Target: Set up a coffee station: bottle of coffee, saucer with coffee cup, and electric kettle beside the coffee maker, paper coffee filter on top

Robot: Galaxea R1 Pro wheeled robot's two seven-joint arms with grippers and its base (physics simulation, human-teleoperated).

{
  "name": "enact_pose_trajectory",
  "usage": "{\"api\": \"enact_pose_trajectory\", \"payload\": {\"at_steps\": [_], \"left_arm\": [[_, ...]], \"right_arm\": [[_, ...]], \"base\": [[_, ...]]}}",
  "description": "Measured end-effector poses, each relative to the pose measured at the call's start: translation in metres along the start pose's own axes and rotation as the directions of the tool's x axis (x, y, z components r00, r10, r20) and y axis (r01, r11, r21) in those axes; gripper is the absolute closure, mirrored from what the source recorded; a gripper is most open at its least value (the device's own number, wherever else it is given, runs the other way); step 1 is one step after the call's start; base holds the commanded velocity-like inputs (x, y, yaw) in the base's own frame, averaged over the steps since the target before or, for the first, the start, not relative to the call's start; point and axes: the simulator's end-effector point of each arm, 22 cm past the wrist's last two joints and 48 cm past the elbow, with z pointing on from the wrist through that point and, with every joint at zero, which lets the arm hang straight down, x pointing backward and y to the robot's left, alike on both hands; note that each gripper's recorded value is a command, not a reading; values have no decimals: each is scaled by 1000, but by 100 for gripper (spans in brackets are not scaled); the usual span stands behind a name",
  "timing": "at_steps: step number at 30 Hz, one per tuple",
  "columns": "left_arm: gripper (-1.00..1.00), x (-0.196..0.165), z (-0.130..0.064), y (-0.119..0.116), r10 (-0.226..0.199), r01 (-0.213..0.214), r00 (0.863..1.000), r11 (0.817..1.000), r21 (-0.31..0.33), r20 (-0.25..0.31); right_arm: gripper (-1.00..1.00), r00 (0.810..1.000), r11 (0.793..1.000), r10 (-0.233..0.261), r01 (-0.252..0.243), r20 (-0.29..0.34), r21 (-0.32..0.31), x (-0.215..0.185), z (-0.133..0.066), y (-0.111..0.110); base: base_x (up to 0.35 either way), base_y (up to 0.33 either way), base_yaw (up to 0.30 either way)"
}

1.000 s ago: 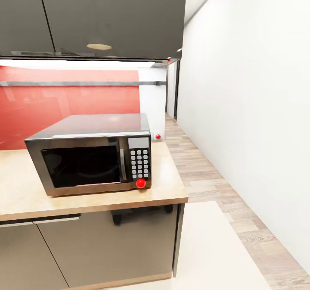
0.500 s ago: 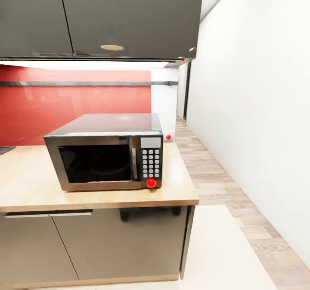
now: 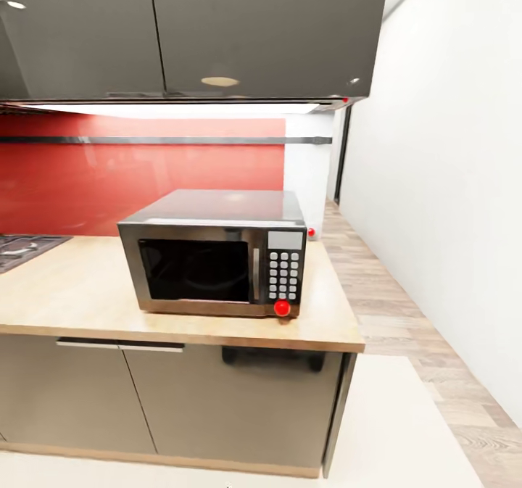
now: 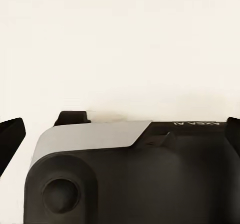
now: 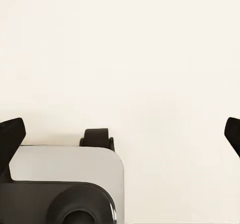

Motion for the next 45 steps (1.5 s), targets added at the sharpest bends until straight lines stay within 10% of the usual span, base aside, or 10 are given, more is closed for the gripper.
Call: {"api": "enact_pose_trajectory", "payload": {"at_steps": [45], "left_arm": [[-100, -15, -1, 3, 4, -4, 997, 1000, -5, 73]], "right_arm": [[-100, 1000, 1000, -1, 1, 0, 0, 0, 0, 0]], "base": [[0, 0, 240]]}}
